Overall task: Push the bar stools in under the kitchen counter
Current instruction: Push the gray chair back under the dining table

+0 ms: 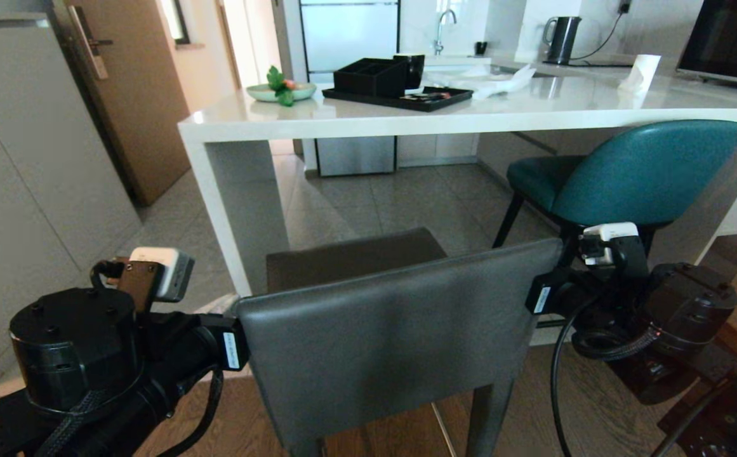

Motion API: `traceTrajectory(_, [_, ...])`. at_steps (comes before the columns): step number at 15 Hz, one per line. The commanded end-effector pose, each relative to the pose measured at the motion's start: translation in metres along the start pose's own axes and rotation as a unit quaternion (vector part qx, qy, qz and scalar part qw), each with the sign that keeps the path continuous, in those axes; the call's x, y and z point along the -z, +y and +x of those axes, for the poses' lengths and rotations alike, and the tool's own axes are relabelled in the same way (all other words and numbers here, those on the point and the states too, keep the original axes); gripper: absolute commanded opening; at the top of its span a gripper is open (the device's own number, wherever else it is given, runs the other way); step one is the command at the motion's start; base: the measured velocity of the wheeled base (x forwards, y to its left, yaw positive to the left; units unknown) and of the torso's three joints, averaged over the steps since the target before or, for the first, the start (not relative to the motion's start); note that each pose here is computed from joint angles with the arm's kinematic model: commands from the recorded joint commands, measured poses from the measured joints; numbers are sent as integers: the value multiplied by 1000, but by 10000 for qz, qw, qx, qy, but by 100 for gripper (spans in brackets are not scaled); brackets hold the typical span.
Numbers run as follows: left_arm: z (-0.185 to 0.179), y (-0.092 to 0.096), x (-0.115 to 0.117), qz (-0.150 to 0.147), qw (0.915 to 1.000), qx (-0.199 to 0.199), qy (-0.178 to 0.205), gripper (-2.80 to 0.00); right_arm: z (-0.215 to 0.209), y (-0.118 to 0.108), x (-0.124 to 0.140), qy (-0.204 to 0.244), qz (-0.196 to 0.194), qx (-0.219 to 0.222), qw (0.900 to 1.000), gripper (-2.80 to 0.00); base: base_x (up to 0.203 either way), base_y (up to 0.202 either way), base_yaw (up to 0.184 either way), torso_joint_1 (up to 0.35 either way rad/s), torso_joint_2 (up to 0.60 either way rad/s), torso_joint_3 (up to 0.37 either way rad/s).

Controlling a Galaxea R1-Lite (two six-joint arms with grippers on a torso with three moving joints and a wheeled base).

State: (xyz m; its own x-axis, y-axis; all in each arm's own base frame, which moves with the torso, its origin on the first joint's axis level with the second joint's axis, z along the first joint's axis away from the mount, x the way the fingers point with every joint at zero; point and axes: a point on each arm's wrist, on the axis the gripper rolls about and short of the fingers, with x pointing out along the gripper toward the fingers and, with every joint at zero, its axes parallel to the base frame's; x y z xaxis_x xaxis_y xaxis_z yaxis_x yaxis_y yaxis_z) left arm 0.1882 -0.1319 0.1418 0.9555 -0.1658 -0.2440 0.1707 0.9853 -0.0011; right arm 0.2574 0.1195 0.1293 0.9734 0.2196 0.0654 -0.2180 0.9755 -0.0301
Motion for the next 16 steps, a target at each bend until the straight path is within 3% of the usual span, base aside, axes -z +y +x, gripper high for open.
traceTrajectory(1, [13, -5, 8, 119, 9997, -30, 218, -280, -2, 1, -2, -56, 12, -52, 10000, -280, 0, 0, 0, 0, 0, 0])
traceTrajectory(7, [60, -7, -20, -156, 9992, -330, -143, -280, -2, 1, -1, -40, 15, -72, 10000, -280, 0, 0, 0, 0, 0, 0])
traceTrajectory(16, [59, 26, -30, -337, 9974, -579, -277, -280, 47, 1, 23, -8, 83, 31, 10000, -280, 0, 0, 0, 0, 0, 0])
